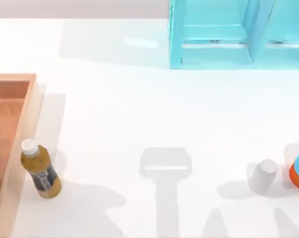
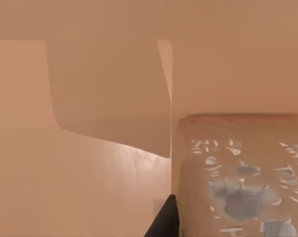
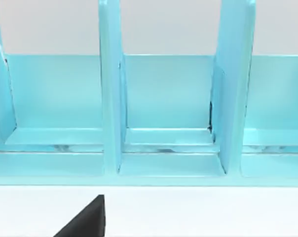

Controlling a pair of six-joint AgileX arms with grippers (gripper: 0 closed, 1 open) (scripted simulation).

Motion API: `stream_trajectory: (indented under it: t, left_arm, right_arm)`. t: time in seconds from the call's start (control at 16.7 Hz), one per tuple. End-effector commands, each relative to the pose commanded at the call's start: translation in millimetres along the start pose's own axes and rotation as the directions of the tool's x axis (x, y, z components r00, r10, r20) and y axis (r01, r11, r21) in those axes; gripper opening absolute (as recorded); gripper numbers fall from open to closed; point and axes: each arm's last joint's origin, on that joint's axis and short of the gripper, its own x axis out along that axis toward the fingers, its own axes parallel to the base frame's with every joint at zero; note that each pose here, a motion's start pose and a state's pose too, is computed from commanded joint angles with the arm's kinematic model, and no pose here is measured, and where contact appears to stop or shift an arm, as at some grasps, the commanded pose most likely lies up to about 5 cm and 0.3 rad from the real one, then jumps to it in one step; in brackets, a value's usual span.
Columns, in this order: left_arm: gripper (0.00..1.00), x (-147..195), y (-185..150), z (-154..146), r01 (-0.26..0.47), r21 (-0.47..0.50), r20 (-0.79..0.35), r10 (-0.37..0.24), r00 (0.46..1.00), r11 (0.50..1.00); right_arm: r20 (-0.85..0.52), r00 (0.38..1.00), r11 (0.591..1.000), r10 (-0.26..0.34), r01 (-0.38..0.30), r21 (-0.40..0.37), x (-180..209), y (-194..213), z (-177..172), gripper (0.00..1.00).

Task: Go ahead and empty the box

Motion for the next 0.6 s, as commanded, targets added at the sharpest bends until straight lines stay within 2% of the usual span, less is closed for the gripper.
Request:
stream_trajectory:
  t: [0.6]
  left_arm:
    - [0.0,-3.7,0.4,1.5,0.0,0.0,0.001,0.0,1.0,1.0]
  right_arm:
    - [0.0,1.0,1.0,0.0,0.0,0.0,0.0,0.0,0.0,1.0]
